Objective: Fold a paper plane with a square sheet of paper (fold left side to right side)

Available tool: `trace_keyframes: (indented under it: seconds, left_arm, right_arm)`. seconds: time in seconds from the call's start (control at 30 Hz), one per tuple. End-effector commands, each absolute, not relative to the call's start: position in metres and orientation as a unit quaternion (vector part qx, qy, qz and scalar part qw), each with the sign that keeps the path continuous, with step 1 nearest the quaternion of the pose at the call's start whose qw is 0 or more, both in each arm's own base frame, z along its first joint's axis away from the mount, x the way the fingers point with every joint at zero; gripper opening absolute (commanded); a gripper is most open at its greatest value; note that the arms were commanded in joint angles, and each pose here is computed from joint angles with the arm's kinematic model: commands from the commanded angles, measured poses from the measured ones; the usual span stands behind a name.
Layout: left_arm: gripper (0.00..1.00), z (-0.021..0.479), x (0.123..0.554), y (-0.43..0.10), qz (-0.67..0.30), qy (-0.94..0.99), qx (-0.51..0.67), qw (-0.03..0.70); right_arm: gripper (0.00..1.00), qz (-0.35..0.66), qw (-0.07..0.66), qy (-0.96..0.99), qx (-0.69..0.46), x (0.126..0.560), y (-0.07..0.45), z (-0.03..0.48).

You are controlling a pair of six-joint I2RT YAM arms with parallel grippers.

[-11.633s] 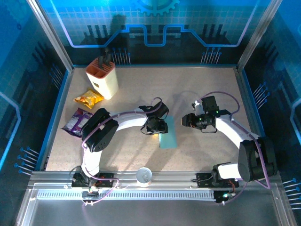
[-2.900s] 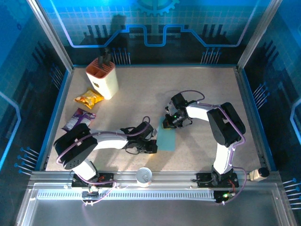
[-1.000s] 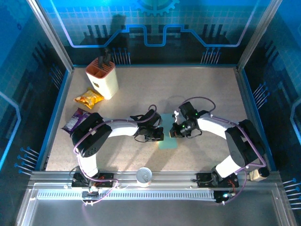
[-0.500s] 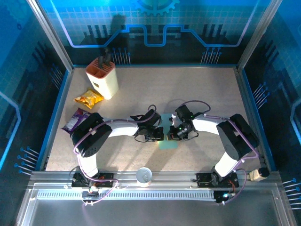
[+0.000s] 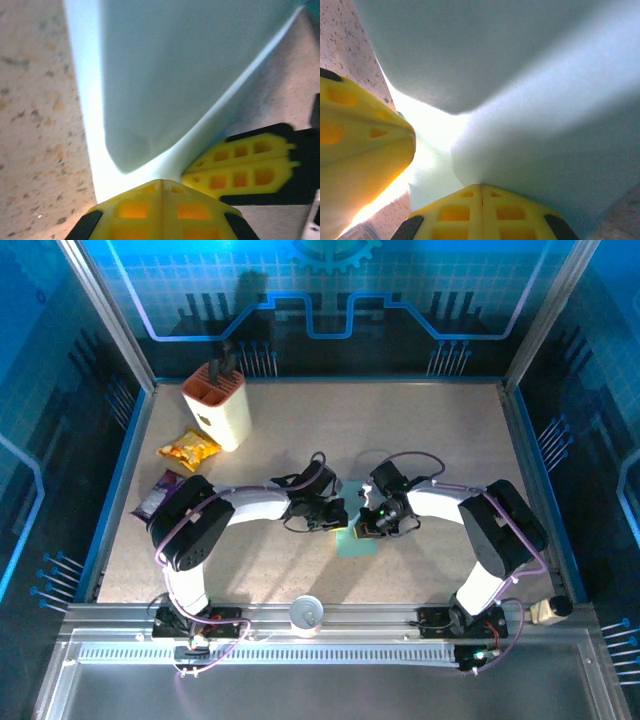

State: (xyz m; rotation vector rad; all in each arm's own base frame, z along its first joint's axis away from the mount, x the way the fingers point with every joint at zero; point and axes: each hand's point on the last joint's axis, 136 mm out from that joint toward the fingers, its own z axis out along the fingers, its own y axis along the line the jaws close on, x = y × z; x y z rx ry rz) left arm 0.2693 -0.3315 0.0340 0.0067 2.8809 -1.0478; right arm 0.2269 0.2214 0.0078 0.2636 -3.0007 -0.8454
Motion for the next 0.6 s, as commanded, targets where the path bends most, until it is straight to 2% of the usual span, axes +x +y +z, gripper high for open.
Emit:
trace_keyframes:
  seconds: [0.0,0.57]
  left_arm:
    - [0.00,0.040,0.281,-0.343,-0.364,0.930,0.026,0.044]
    - [0.00,0.007,0.300,-0.324,-0.328,0.943,0.005,0.044]
  right_arm:
    - [0.00,-0.149,0.046,-0.985,0.071,0.206,0.178,-0.036]
    - [0.00,-0.121,0.053,-0.989,0.066,0.204,0.169,-0.039]
